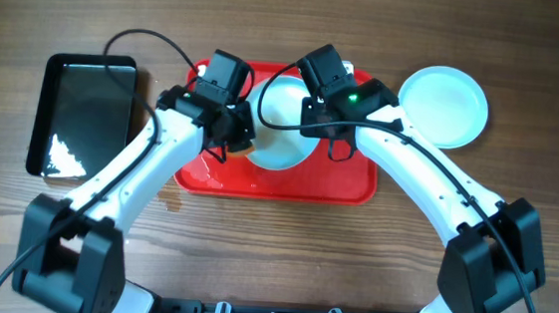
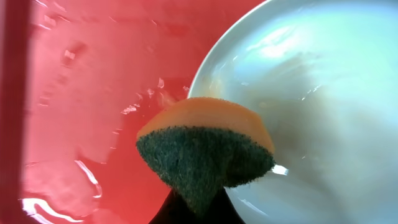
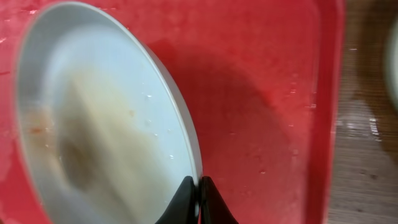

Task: Clean dirty plates on tray and stack at the side
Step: 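Scrub the plate with the sponge while the right gripper holds the rim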

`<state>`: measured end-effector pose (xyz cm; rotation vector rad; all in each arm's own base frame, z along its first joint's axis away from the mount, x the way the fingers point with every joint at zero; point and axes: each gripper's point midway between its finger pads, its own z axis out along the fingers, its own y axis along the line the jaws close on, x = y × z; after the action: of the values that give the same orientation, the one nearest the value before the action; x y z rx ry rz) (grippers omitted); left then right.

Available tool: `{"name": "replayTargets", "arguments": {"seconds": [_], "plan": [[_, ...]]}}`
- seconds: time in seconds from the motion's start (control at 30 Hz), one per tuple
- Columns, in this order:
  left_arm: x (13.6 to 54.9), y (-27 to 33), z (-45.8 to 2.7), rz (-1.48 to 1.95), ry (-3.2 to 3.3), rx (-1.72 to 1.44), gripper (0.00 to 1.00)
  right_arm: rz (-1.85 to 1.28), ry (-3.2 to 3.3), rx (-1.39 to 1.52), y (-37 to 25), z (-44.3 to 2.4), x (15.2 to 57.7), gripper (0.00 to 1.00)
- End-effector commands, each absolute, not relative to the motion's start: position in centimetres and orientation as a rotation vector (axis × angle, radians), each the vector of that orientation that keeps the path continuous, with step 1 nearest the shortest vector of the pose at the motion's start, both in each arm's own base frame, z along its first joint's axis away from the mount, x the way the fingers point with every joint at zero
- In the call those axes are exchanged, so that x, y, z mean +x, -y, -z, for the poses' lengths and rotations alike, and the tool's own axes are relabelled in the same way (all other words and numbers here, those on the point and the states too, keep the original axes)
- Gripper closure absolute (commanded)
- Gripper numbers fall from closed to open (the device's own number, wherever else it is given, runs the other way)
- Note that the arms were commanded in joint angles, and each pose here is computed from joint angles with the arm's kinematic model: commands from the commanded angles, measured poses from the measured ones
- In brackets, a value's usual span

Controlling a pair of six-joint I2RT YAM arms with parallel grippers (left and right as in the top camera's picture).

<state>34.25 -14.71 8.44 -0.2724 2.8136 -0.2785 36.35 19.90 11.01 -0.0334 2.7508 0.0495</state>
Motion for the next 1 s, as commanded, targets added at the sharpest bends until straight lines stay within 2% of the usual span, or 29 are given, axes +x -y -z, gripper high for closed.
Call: {"name": "replayTargets", "arguments": {"seconds": [0.0,0.17,0.5,0.67,0.97], "plan": [[33.8,16.0,-6.8,0.349,-2.869,-0.268,0.96,0.032,-2.713,-0.036,-18.9,-11.3,36.9,0.96],[34.4,16.7,-6.4,0.365,-2.853,-0.25,0.96,-0.03,-2.774,-0.072,-19.7,-10.0,35.6,0.95],[34.6,16.9,-5.2,0.353,-2.869,-0.249,0.96,-0.242,-2.909,-0.041,-22.1,-3.0,33.3,0.96],[34.8,16.9,-3.8,0.337,-2.892,-0.253,0.96,-0.334,-2.919,-0.014,-23.3,-2.8,33.3,0.96],[33.8,16.4,1.1,0.245,-3.009,-0.262,0.96,-0.315,-2.919,-0.01,-23.0,-2.6,33.3,0.95]]}}
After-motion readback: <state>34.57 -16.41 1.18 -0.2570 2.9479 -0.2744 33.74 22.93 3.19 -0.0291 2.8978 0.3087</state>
